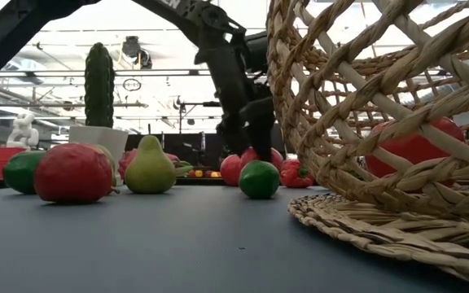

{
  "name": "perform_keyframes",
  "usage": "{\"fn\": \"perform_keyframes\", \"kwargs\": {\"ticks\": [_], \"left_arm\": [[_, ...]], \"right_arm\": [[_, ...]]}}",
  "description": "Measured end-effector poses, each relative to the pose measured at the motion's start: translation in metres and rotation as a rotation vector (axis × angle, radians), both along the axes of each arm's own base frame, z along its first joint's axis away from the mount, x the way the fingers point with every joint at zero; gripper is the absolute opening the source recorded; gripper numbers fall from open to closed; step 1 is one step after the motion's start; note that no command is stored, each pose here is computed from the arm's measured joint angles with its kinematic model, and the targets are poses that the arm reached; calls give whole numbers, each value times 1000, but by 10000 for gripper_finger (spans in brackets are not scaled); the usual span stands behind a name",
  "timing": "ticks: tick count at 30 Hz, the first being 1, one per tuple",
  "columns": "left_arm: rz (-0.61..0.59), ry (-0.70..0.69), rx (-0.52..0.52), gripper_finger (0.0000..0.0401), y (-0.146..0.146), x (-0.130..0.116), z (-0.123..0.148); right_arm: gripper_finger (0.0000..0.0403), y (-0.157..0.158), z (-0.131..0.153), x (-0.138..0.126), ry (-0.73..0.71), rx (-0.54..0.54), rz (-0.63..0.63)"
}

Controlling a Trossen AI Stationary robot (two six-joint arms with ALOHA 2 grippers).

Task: Build produce basket
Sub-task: Put the red apple into the brown basket

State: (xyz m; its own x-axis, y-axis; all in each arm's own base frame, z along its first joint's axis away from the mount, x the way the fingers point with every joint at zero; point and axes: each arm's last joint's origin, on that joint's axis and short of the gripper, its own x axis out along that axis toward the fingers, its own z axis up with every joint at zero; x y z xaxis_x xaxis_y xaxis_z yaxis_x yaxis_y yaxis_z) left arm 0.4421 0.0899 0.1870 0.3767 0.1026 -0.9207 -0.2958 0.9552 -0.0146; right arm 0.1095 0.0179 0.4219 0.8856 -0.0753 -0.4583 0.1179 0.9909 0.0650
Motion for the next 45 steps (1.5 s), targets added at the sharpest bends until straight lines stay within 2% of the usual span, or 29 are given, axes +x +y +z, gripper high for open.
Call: {"fn": "perform_keyframes", "kwargs": {"ticks": [10,20,29,36,40,45], "left_arm": [[2,14,-31,400,1,4,-16],[3,2,-31,398,0,7,-18],[-3,0,-28,345,-1,7,-18],[-11,-5,-28,366,-4,8,-18],[-10,-10,-30,364,-8,8,-15],[10,-41,-35,350,-9,4,3]], "right_arm": [[118,0,0,0,1,-1,-1],[118,0,0,0,5,-4,-5],[118,0,-1,0,6,-5,-6],[118,0,-1,0,6,-5,-6],[118,0,-1,0,6,-4,-7],[118,0,-1,0,6,-2,-8]]}}
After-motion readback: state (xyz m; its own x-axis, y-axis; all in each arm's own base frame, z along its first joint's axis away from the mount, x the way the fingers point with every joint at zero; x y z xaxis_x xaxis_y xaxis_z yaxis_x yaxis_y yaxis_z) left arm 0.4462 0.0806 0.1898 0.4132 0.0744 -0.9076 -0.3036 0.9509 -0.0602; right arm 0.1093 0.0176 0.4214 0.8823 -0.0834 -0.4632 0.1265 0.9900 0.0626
